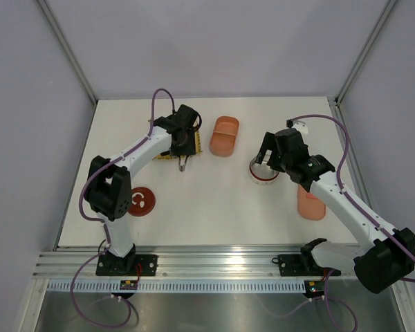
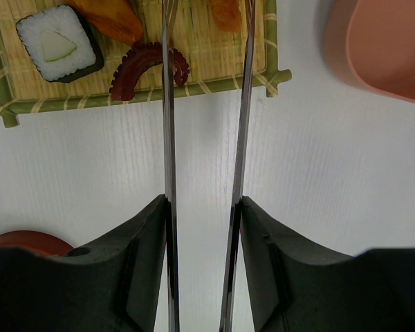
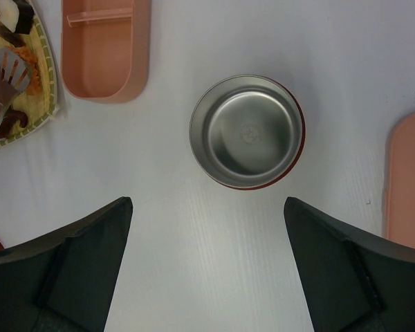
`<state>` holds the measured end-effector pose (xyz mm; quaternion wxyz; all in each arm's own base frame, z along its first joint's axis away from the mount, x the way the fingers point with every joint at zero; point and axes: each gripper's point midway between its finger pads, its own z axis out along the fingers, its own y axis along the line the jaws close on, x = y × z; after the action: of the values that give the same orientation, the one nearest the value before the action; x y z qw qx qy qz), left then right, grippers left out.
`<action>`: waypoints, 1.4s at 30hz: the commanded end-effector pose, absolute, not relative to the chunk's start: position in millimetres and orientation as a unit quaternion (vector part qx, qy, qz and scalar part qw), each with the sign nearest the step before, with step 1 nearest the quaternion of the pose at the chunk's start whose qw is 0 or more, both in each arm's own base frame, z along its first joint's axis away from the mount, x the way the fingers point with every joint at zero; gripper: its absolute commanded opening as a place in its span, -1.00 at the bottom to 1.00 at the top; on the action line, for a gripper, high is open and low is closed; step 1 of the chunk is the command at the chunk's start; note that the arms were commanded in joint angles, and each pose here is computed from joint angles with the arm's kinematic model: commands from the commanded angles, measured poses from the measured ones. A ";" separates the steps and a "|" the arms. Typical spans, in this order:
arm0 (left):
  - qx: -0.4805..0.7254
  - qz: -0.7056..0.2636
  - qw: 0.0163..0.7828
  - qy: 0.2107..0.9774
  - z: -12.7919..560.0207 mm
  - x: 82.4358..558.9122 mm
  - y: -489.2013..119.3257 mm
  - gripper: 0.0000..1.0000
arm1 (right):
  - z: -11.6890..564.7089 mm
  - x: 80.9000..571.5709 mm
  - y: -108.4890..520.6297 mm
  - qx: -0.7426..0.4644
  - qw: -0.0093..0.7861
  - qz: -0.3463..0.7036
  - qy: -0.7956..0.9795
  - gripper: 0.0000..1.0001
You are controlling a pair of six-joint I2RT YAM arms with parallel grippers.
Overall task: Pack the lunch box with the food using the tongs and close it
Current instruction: Pick up the fake food from the plate.
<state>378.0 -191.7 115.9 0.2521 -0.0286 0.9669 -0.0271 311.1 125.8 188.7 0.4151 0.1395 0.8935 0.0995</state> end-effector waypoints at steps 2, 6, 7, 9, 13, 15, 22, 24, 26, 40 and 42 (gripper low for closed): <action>-0.032 -0.051 0.278 0.959 128.7 397.8 -205.5 -0.07 | 193.9 313.4 130.9 0.143 0.421 0.117 0.888 0.99; -0.033 -0.050 0.277 0.959 128.9 397.3 -205.9 -0.10 | 194.3 313.2 131.1 0.142 0.420 0.118 0.888 0.99; -0.034 -0.049 0.282 0.958 131.3 397.2 -205.9 -0.10 | 194.5 313.5 131.2 0.142 0.421 0.118 0.888 0.99; -0.033 -0.047 0.285 0.957 133.7 397.2 -205.5 -0.09 | 195.6 313.6 131.2 0.141 0.422 0.118 0.888 0.99; -0.031 -0.046 0.282 0.958 131.0 396.5 -206.5 -0.06 | 193.3 313.6 133.6 0.138 0.418 0.121 0.890 0.99; -0.032 -0.042 0.280 0.959 127.6 397.6 -205.4 -0.03 | 191.5 314.5 134.6 0.136 0.414 0.121 0.892 0.99; -0.032 -0.024 0.275 0.960 118.8 406.2 -204.8 -0.03 | 189.2 312.0 133.9 0.135 0.409 0.118 0.895 0.99; -0.031 -0.024 0.275 0.961 117.7 406.9 -206.1 -0.03 | 187.9 311.5 133.7 0.135 0.408 0.118 0.895 0.99; -0.032 -0.025 0.279 0.960 119.9 409.1 -206.7 -0.03 | 187.4 311.5 133.9 0.134 0.407 0.117 0.896 0.99; -0.042 -0.028 0.303 0.952 140.4 405.1 -199.3 -0.70 | 187.2 309.4 135.9 0.127 0.402 0.122 0.898 0.99; -0.042 -0.030 0.309 0.950 148.5 401.8 -197.0 -0.79 | 187.5 308.8 136.8 0.127 0.403 0.125 0.898 0.99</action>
<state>395.5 -198.6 106.9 0.2525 -0.0317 0.9670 -0.0140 308.8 134.6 181.8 0.3969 0.1285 0.9015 0.1147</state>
